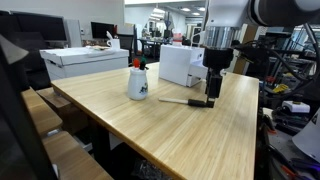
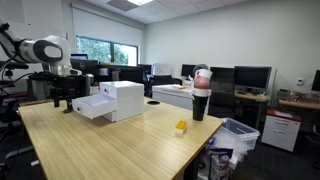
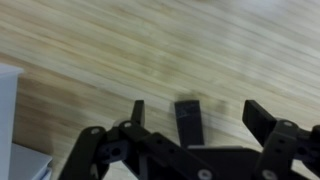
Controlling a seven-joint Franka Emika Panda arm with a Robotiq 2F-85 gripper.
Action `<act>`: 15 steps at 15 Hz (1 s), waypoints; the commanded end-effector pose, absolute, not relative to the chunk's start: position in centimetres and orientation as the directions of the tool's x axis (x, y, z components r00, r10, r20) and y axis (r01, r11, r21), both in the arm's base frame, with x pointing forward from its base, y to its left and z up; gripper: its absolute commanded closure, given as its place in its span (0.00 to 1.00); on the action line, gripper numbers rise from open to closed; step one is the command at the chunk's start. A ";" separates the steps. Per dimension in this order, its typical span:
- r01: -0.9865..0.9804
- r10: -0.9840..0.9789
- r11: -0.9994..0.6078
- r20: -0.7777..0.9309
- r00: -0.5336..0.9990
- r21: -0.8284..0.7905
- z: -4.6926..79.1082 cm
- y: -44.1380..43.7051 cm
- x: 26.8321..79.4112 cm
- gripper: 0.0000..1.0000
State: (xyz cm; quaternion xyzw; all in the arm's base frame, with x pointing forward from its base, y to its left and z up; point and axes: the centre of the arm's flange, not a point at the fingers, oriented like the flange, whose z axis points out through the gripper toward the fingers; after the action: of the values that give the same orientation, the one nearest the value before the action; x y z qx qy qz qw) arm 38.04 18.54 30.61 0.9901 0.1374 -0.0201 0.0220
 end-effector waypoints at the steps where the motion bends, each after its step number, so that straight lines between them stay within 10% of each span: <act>1: 0.256 0.256 -0.966 -0.011 0.967 0.022 30.4 17.6 37.1 0.00; 10: 0.246 0.246 -0.969 -0.015 0.969 0.017 30.2 17.4 37.9 0.01; 15: 0.241 0.240 -0.971 -0.025 0.970 0.013 30.1 17.0 38.4 0.25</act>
State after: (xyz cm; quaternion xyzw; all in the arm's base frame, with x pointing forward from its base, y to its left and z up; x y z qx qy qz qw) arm 38.19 17.58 30.29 0.9918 0.1260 -0.0152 0.0180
